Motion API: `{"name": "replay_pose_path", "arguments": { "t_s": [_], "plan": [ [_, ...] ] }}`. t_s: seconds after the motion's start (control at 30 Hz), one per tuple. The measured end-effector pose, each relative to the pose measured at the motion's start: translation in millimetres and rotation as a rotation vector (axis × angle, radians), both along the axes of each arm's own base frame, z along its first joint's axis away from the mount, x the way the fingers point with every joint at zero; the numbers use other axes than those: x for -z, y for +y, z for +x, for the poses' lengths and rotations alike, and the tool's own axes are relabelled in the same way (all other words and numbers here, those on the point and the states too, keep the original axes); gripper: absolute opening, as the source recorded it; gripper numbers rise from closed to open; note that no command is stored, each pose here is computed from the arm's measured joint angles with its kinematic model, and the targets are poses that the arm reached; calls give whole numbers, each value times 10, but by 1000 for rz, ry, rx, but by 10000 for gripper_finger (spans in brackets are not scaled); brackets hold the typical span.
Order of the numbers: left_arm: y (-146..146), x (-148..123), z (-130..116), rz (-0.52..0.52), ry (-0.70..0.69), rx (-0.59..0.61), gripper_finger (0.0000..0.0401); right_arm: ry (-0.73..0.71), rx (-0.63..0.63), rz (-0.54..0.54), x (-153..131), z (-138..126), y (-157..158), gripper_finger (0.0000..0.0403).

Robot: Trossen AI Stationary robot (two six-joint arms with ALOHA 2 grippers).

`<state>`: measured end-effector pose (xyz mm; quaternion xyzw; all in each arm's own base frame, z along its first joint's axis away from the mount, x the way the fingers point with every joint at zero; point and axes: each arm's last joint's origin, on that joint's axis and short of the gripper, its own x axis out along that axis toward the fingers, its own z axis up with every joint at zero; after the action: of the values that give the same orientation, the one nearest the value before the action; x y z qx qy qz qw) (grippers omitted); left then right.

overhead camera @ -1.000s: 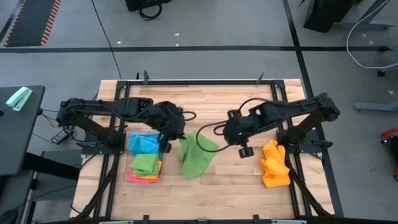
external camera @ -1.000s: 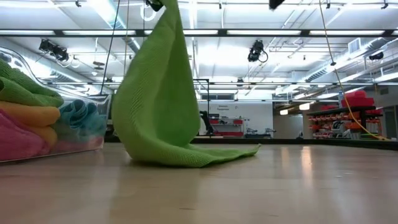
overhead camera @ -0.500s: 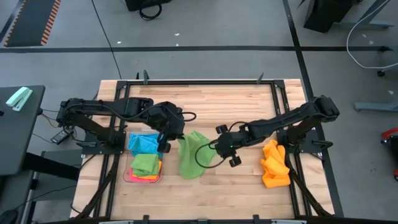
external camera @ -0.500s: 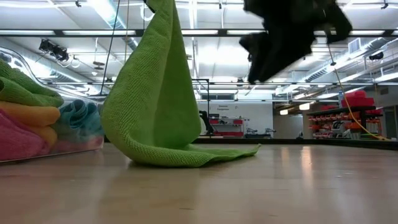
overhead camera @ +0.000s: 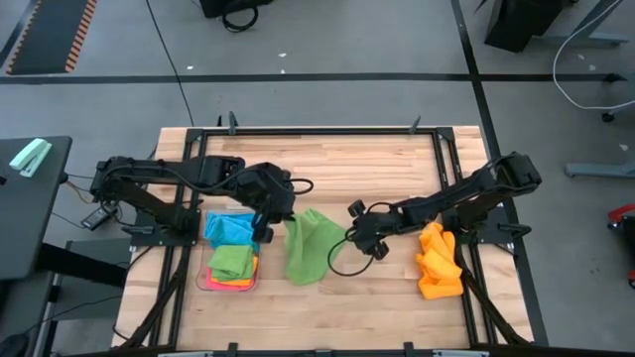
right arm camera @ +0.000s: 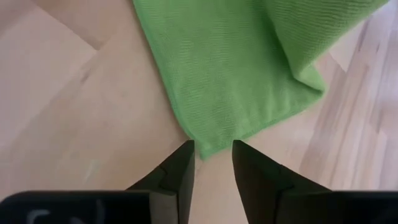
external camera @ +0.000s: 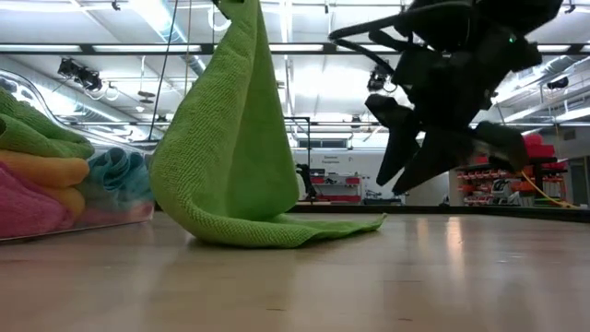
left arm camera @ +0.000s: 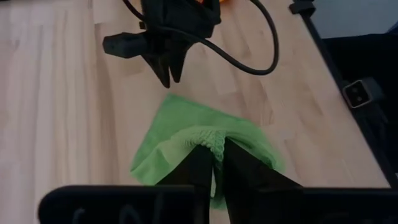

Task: Fold microfiber towels
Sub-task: Fold the green microfiber cloth

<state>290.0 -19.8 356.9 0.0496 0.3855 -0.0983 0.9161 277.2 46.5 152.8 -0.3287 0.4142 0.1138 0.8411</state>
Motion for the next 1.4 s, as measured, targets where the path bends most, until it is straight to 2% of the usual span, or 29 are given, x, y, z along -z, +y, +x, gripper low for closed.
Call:
{"name": "replay_pose_path", "arguments": {
  "t_s": [0.33, 0.77, 1.03, 1.23, 1.4],
  "plan": [
    [6, -1, 3, 15, -4, -16, 15, -14, -16, 0, 131, -9, -96, 115],
    [7, -7, 11, 11, -14, -21, 27, 7, -44, -40, 371, 81, -111, 131],
    [7, -8, 12, 14, -16, -19, 16, -13, -53, -46, 399, 124, -151, 102],
    [7, -8, 12, 13, -15, -19, 30, -10, -30, -26, 407, 121, -159, 47],
    [7, -8, 12, 14, -16, -18, 29, 12, 24, -21, 334, 118, -168, 20]
  ]
}}
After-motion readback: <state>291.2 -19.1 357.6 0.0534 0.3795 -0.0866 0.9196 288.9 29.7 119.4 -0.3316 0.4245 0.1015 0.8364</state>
